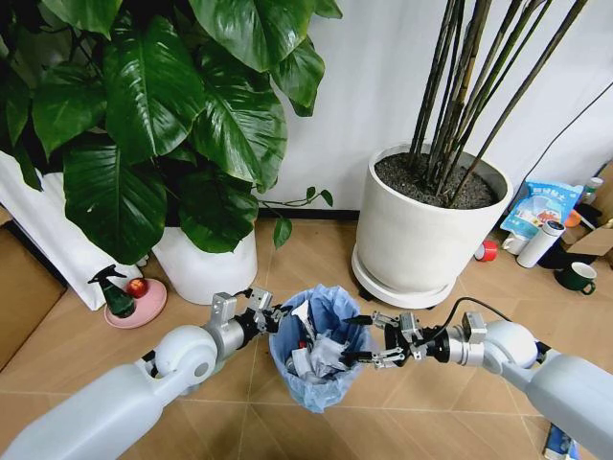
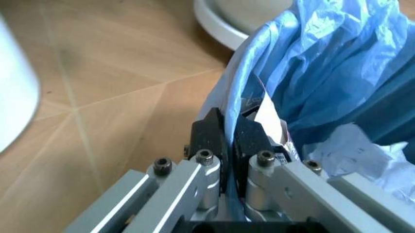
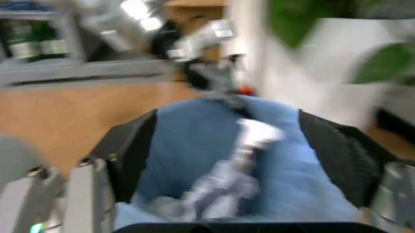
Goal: Pick up the trash bin and place the garbage on the floor into it.
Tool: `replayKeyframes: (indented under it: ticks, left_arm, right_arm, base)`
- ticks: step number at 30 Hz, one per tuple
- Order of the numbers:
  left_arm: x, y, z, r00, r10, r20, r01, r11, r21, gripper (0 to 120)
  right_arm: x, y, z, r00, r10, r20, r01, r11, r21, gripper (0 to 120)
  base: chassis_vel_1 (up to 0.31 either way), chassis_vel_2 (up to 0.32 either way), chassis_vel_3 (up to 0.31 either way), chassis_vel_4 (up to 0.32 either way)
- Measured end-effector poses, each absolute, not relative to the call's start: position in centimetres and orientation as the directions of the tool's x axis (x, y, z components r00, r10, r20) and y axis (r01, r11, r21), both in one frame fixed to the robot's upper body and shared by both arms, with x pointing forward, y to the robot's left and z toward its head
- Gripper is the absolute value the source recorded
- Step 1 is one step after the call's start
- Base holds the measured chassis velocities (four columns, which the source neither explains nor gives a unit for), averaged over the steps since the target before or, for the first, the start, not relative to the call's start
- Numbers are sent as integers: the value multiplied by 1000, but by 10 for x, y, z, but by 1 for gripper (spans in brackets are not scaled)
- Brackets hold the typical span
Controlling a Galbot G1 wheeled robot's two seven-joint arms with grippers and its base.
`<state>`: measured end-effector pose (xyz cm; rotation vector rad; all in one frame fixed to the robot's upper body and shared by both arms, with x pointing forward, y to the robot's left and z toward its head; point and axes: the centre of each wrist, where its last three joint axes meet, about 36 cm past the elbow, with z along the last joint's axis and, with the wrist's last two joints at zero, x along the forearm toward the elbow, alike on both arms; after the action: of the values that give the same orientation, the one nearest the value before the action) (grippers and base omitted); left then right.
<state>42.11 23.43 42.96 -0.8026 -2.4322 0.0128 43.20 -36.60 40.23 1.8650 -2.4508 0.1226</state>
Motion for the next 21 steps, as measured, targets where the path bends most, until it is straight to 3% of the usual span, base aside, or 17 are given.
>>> replayKeyframes:
  ticks: [2, 4, 5, 8, 10, 12, 14, 16, 18, 20, 21]
  left_arm:
    - [423, 247, 430, -675, 518, 526, 517, 840, -163, 0]
    - [423, 250, 431, -680, 511, 525, 512, 844, -158, 0]
    - [425, 258, 435, -695, 497, 520, 499, 854, -148, 0]
    - [425, 263, 439, -705, 487, 515, 491, 860, -141, 0]
    - [425, 265, 441, -710, 483, 511, 486, 863, -141, 0]
    - [424, 265, 441, -711, 483, 511, 485, 863, -141, 0]
    - [424, 263, 439, -711, 485, 509, 485, 863, -144, 0]
    - [424, 263, 439, -712, 485, 508, 485, 862, -144, 0]
    - [425, 260, 440, -712, 490, 503, 489, 860, -146, 0]
    - [426, 260, 440, -711, 492, 502, 491, 859, -147, 0]
    - [426, 258, 440, -709, 497, 501, 495, 856, -148, 0]
  right_arm:
    - [433, -379, 400, -404, -911, 87, -915, 404, -23, 93]
    - [432, -383, 400, -436, -896, 86, -900, 436, -18, 95]
    - [426, -395, 400, -525, -846, 91, -850, 527, -2, 99]
    - [412, -405, 392, -608, -787, 106, -789, 614, 34, 100]
    - [382, -415, 372, -718, -678, 155, -674, 734, 89, 100]
    - [374, -416, 367, -743, -646, 175, -641, 762, 91, 100]
    - [335, -420, 342, -824, -501, 266, -504, 861, 61, 100]
    - [323, -421, 335, -840, -459, 289, -464, 884, 56, 100]
    - [283, -432, 311, -880, -301, 367, -313, 949, 30, 100]
    - [276, -435, 307, -887, -260, 382, -274, 962, 18, 100]
    - [256, -444, 297, -896, -153, 416, -169, 986, -2, 100]
  base:
    - [0, 0, 0, 0]
    - [0, 0, 0, 0]
    - [0, 0, 0, 0]
    - [0, 0, 0, 0]
    - [0, 0, 0, 0]
    - [0, 0, 0, 0]
    - [0, 0, 0, 0]
    - [0, 0, 0, 0]
    - [0, 0, 0, 0]
    - [0, 0, 0, 0]
    - [0, 0, 0, 0]
